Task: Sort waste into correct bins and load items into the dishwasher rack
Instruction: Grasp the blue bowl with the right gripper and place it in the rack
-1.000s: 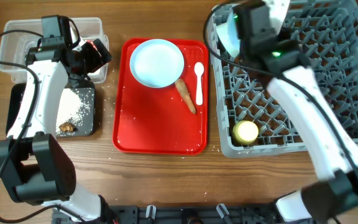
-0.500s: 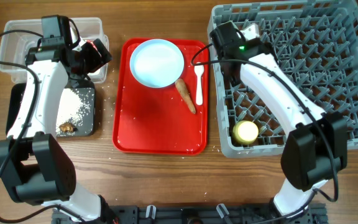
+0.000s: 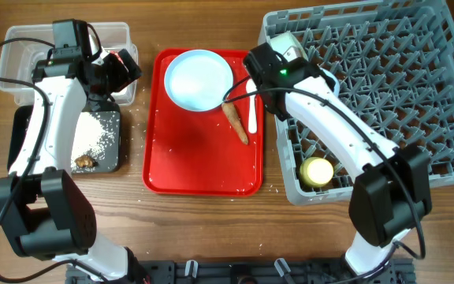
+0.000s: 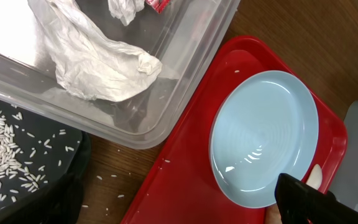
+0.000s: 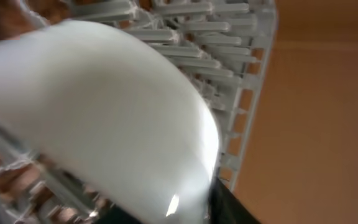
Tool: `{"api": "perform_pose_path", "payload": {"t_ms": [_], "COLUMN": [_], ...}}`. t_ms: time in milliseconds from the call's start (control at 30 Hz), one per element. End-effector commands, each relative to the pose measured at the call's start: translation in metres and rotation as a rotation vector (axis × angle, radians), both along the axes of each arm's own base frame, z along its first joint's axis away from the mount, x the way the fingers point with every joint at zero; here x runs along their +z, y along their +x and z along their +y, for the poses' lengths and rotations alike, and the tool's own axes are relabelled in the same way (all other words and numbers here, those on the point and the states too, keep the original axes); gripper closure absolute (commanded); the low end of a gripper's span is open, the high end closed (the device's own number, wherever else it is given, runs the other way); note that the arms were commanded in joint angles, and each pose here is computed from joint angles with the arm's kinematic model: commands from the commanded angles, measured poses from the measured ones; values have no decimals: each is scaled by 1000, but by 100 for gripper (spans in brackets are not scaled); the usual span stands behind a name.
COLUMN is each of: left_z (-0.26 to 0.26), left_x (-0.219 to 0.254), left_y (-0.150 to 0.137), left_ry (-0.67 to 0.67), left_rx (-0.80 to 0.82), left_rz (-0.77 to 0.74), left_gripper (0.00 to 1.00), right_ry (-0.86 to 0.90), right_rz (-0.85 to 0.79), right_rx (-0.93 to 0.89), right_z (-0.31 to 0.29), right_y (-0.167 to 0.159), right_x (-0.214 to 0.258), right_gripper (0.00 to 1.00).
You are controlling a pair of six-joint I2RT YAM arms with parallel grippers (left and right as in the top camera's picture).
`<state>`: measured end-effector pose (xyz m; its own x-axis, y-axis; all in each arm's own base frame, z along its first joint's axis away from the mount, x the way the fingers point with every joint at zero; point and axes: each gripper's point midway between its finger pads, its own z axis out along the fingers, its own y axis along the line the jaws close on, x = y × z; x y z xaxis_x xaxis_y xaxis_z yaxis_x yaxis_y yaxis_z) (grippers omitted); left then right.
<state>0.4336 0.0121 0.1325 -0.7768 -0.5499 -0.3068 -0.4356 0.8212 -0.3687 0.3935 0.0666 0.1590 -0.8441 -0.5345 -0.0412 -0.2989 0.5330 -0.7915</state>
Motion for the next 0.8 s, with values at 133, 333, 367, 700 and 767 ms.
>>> {"api": "perform_pose_path", "payload": {"t_ms": [133,333,367,700,767], "left_z": [3,3,3,3,3], "left_x": [13,13,13,13,13], "left_y": [3,3,3,3,3], "left_ry": [11,11,11,11,11], "left_rx": [9,9,9,9,9], "left_rz": [-33,-34,-33,-33,-33], "left_gripper": [0,0,0,0,0], "right_ry": [767,1006,1023,1122,1183], "right_rz": [461,495,470,324,257], "right_rx": [162,235,249,212,196], "right_z": [139,185,189,201,211], "right_y": [-61,-61,-55,-21,-8], "right_x": [-79,-63,-55,-35,-27], "right_gripper": [43,27,14,0,0]}}
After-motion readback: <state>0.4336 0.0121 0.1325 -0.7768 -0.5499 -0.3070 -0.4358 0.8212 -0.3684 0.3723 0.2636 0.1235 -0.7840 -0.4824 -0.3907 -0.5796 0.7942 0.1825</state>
